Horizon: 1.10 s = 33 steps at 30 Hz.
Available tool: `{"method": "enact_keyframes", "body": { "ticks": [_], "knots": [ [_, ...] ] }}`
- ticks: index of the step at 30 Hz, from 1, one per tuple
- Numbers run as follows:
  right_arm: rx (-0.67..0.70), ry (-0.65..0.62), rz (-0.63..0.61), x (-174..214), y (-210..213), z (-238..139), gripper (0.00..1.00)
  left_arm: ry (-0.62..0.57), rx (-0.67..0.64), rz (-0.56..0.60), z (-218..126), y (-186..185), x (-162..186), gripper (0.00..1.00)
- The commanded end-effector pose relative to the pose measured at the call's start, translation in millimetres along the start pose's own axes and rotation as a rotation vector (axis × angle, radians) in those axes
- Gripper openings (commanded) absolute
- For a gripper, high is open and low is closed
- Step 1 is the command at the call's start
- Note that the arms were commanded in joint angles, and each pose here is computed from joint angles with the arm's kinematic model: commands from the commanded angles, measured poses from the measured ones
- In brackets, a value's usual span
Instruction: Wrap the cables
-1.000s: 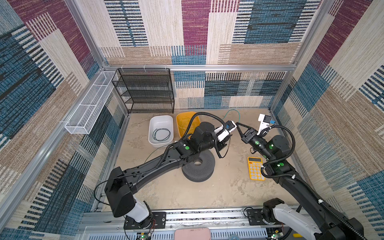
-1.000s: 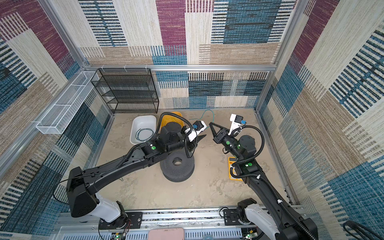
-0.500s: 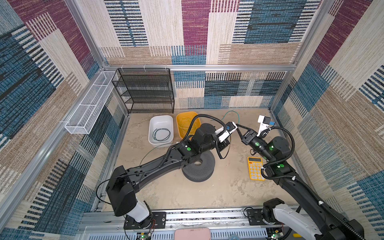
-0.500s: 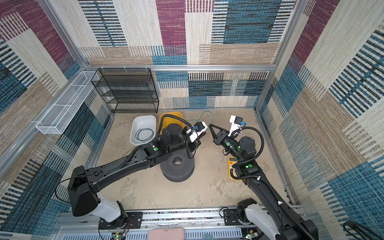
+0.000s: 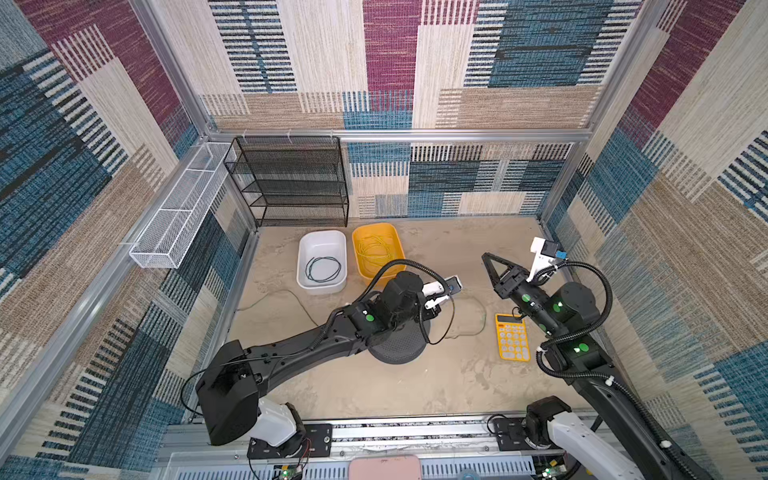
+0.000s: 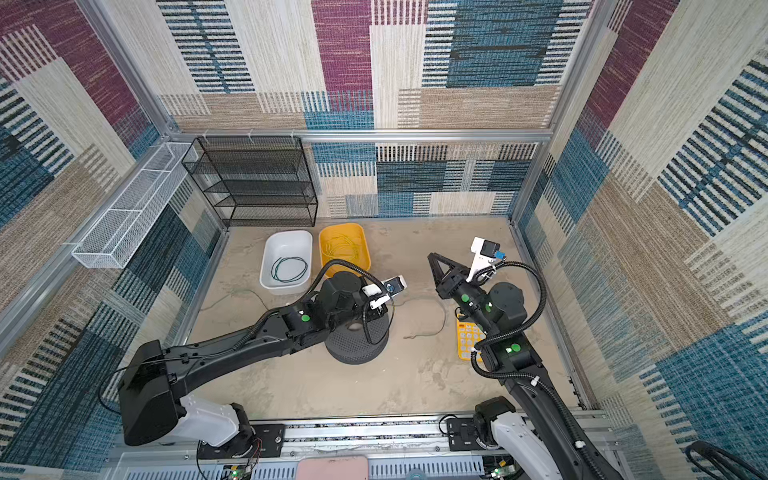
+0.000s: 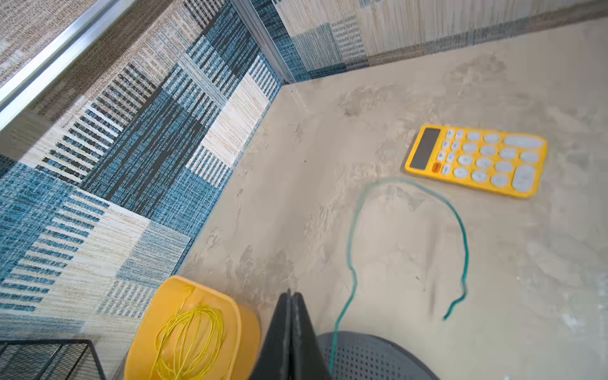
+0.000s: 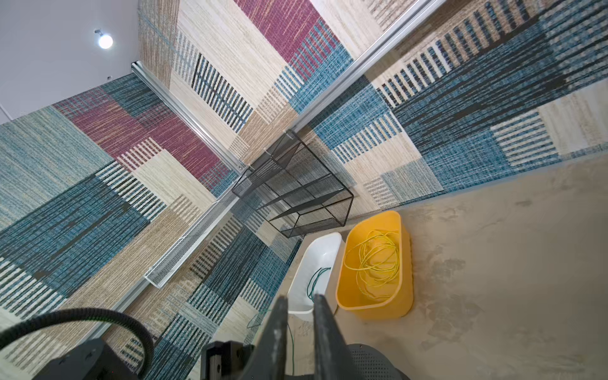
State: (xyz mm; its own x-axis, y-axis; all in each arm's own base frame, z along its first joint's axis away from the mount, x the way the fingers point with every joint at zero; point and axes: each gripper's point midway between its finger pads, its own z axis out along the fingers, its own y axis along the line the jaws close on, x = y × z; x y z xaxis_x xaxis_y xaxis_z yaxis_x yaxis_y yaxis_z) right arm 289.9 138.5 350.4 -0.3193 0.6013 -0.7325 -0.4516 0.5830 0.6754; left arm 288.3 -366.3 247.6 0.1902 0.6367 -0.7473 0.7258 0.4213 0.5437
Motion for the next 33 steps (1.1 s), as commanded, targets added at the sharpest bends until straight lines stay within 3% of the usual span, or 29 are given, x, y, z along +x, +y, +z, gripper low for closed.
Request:
{"method": "enact_keyframes", "body": {
  "ticks": [1,5,9,12,14,15,17,20,26,33],
  "knots": [
    [0.032,-0.009,0.041,2.7,-14.6,12.0,0.03,-0.019,-0.050,0.021,-1.9,8.4,-3.5,0.00],
    [0.121,0.045,0.046,16.9,-41.9,25.3,0.17,0.003,-0.058,-0.028,5.2,9.8,0.2,0.00],
    [0.268,0.050,0.074,33.0,-78.8,15.0,0.48,0.056,-0.038,-0.074,19.6,12.4,1.0,0.00],
    [0.370,0.094,0.079,50.0,-108.5,1.2,0.62,0.104,-0.044,-0.116,30.6,10.6,9.4,0.08],
    [0.408,0.136,0.098,63.8,-124.6,-8.8,0.66,0.109,-0.072,-0.179,30.5,11.5,17.5,0.11],
    [0.409,0.167,0.099,72.6,-129.0,-13.3,0.66,0.103,-0.066,-0.213,28.3,8.5,20.6,0.17],
    [0.390,0.239,0.116,94.2,-130.8,-20.7,0.67,0.107,-0.056,-0.259,27.9,3.5,26.5,0.41],
    [0.340,0.336,0.186,131.0,-132.1,-33.7,0.69,0.174,-0.012,-0.253,45.6,-5.5,35.4,0.51],
    [0.434,0.332,0.203,152.3,-156.7,-58.6,0.72,0.285,0.303,-0.243,89.9,-36.0,43.7,0.52],
    [0.477,0.307,0.172,140.9,-163.3,-61.2,0.74,0.401,0.511,-0.114,99.2,-63.0,57.8,0.51]
  ]
}}
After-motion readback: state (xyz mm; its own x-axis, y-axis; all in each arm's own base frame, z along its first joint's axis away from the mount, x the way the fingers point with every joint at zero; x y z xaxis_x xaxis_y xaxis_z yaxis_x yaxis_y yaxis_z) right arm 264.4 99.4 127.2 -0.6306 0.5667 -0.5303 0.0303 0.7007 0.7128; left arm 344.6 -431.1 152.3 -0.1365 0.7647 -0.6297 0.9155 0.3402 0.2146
